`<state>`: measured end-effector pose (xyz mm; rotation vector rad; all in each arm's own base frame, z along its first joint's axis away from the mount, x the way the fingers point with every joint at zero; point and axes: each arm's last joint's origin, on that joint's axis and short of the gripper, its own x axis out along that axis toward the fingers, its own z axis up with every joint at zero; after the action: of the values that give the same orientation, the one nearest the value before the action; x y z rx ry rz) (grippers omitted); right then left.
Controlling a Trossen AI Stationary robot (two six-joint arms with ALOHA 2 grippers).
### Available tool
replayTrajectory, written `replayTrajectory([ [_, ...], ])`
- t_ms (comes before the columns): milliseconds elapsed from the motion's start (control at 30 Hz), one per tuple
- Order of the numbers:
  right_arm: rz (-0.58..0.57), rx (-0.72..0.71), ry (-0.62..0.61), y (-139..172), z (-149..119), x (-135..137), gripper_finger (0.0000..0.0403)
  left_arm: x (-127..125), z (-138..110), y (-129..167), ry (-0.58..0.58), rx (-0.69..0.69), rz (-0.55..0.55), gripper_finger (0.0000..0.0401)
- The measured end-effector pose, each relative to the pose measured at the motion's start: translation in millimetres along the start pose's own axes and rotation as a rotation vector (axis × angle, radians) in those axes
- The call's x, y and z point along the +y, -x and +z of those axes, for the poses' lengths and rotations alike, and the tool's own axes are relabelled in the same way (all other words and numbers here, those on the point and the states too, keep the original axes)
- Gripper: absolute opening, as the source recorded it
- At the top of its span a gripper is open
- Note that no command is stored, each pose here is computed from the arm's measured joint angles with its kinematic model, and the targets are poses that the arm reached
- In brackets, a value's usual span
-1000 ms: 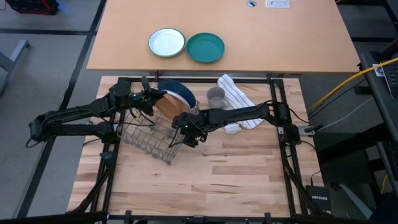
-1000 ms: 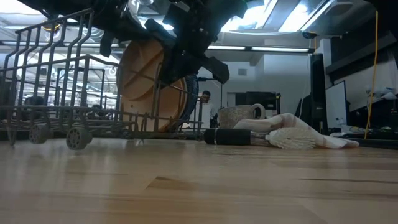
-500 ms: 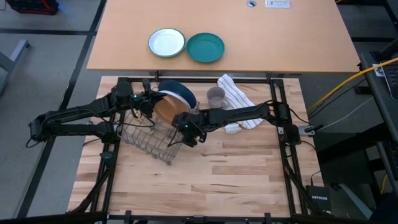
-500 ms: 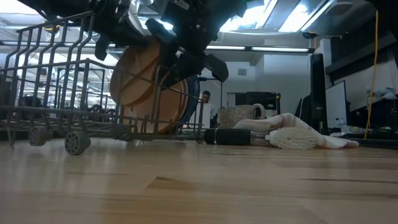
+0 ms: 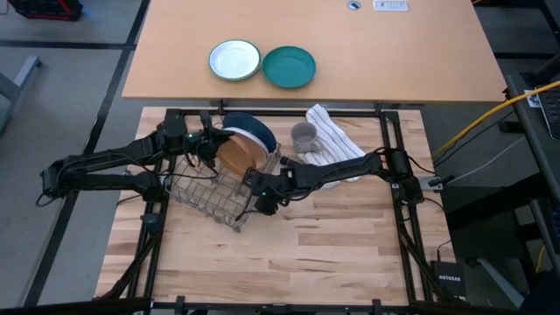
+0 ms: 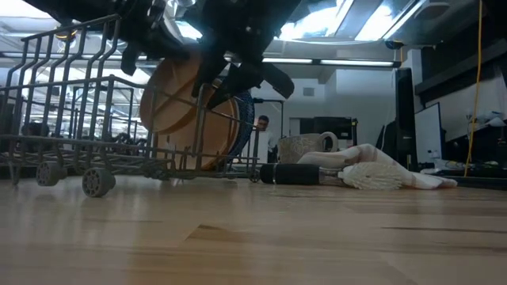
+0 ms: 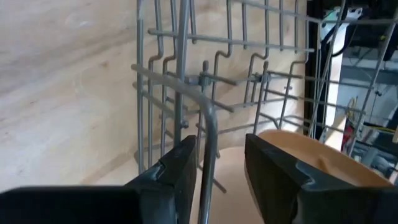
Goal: Sort dishes
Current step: Put the brown plate into the dish rack
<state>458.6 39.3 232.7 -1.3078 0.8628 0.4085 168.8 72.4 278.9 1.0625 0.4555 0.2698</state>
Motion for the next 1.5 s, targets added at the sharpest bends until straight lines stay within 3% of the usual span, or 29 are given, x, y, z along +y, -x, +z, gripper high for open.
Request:
replayTrajectory([
  [400,0.059,0.179,-0.055,9,-9,8,0.0138,-10,20,4,-0.064,0.128,0.072,0.0002],
  [667,0.075,0.144,-0.12,31,-12,4,0.0138,-16,34,9,-0.103,0.171,0.102,0.0002],
  [900,0.074,0.09,-0.134,44,-13,0,0.0138,-25,40,2,-0.165,0.168,0.063,0.0002],
  [1067,0.086,0.096,-0.13,44,-14,1,0.0138,-35,44,-10,-0.259,0.257,0.053,0.0002],
  [1300,0.09,0.098,-0.128,44,-14,1,0.0138,-46,54,-26,-0.358,0.251,0.056,0.0001],
  [1500,0.111,0.108,-0.121,45,-15,3,0.0138,-48,58,-28,-0.372,0.266,0.072,0.0001],
])
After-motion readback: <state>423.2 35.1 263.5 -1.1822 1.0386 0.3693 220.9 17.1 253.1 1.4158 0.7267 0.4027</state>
